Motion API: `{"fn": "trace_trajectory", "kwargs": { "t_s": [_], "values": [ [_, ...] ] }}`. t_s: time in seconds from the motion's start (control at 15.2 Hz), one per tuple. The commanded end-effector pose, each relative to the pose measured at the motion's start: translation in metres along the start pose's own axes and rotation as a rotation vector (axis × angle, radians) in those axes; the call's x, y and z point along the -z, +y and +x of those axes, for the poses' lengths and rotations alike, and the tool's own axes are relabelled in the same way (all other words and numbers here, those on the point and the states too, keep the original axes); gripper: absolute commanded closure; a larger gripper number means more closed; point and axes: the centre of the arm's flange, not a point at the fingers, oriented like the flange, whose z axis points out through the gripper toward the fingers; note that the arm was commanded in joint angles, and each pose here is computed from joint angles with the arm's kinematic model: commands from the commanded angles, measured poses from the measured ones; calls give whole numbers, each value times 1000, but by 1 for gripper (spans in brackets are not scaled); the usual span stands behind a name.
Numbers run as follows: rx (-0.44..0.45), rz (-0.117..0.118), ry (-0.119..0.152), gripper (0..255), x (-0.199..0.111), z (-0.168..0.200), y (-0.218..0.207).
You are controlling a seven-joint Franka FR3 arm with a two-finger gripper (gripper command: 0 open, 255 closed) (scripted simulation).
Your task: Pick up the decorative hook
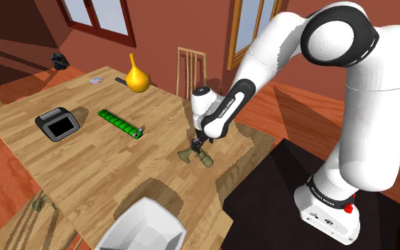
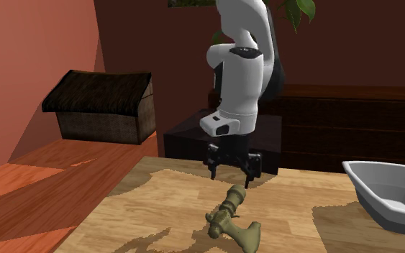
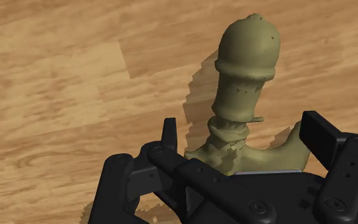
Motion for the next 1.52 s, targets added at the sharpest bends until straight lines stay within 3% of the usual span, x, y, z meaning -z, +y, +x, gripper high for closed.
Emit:
{"fn": "trace_trajectory", "kwargs": {
  "t_s": [0.0,0.66,0.73,1.45],
  "values": [
    [-7,-7,0,0,-22,12,-9],
    [-8,-8,0,0,-65,15,-13],
    [-8,-8,0,255,-66,15,-13],
    [-8,-8,0,255,-55,15,-12]
  ]
}}
